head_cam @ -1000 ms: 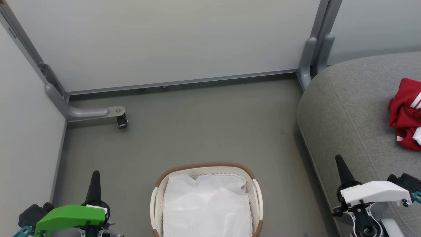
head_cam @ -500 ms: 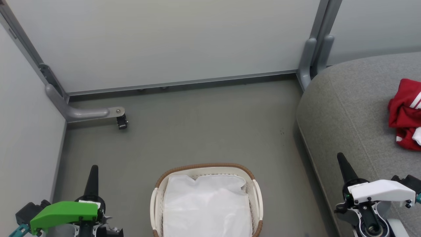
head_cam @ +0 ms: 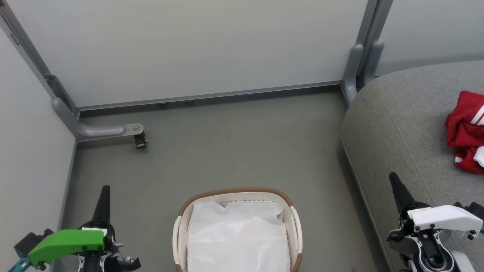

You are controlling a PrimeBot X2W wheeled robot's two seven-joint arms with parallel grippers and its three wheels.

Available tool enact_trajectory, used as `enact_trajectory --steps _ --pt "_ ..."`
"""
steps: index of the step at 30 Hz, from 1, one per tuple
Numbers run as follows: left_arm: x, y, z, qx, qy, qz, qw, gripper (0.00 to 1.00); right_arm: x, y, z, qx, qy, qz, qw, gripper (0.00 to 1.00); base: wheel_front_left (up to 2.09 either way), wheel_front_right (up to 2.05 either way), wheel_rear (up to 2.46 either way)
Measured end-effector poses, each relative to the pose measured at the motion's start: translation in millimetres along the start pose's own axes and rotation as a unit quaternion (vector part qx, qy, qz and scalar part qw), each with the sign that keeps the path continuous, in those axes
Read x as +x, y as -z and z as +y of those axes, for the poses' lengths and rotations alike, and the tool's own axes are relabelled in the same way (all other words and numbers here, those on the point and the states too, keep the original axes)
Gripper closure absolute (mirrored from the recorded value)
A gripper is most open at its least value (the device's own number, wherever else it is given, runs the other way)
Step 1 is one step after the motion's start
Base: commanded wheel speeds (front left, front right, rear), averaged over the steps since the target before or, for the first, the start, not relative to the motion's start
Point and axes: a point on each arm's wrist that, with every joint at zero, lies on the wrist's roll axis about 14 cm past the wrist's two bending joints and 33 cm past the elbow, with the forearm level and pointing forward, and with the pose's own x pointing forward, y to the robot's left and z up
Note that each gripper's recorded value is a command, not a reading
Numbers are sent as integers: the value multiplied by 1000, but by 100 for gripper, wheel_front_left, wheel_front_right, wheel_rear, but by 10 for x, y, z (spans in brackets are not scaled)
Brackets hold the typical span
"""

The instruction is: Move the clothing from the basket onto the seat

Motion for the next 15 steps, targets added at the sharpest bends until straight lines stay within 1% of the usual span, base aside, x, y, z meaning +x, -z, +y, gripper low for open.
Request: enact_trajectory --steps 15 --pt "33 -22 -103 -50 18 3 999 100 -2 -41 66 55 -13 -1 998 100 0 0 0"
